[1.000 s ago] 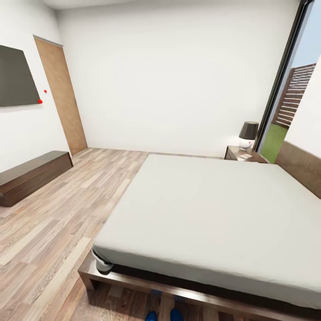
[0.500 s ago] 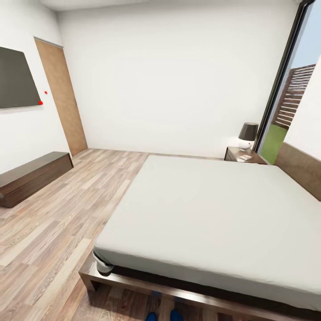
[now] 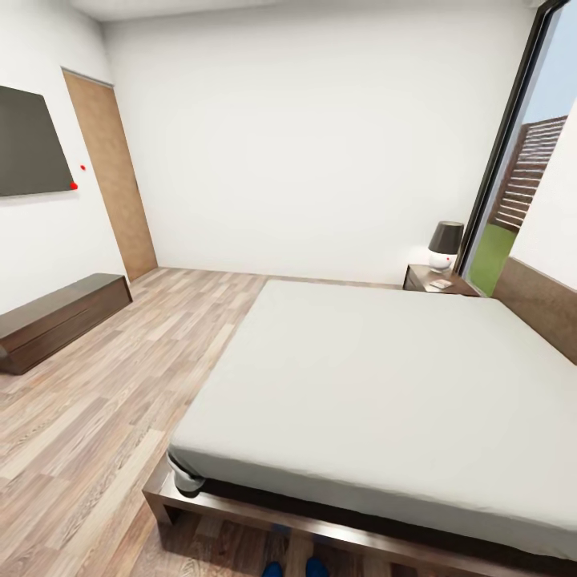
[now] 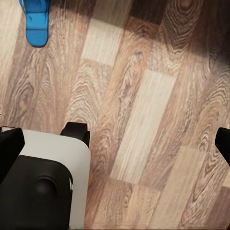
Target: In the bedroom, move the book from the bed onto either nightstand, and place the two sandals side by side next to the bed.
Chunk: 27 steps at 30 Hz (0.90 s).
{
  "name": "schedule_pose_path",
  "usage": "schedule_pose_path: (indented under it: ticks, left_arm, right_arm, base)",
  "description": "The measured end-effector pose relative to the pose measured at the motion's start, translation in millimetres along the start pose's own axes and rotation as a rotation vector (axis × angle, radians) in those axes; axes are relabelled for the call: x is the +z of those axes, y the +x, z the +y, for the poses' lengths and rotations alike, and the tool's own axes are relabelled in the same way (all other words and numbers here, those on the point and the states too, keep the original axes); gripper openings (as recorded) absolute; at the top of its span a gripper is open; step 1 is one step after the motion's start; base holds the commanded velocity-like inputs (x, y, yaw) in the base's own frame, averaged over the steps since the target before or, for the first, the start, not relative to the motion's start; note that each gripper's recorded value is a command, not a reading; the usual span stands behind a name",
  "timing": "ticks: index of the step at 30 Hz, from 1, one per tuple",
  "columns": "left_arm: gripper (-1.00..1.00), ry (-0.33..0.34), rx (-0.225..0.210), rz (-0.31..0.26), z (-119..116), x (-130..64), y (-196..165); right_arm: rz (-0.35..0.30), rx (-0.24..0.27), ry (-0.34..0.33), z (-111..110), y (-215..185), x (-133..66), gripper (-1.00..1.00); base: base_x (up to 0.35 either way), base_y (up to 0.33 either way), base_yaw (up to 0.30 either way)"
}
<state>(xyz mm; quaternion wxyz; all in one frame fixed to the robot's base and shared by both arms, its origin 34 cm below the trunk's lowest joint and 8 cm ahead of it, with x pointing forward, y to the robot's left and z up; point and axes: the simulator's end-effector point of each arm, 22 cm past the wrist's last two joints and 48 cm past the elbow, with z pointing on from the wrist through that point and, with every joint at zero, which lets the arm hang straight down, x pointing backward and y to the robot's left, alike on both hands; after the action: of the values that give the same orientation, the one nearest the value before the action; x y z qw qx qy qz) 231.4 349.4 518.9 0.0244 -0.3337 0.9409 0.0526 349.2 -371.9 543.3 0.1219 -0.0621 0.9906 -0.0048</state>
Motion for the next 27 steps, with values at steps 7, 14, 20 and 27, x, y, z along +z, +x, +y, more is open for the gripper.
schedule_pose_path:
  ticks: [7, 14, 20, 27]
  left_arm:
    - [1.00, 0.004, 0.003, 0.022, -7.7, 0.7, 22.1]
    - [1.00, 0.001, 0.006, 0.037, -6.6, 0.8, 35.6]
    - [1.00, -0.007, 0.008, 0.048, -0.9, 0.9, 44.9]
    - [1.00, -0.013, 0.010, 0.057, 2.9, 0.9, 52.2]
  right_arm:
    - [0.060, 0.009, -0.042, 30.2, 36.7, 2.5, 1.00]
    - [0.103, 0.024, -0.111, 82.3, 64.6, 4.1, 1.00]
    - [0.130, 0.034, -0.171, 129.3, 83.3, 2.4, 1.00]
    - [0.141, 0.043, -0.214, 163.0, 90.4, 0.2, 1.00]
  base:
    - [0.000, 0.000, 0.000]
    - [0.000, 0.000, 0.000]
    - [0.000, 0.000, 0.000]
    - [0.000, 0.000, 0.000]
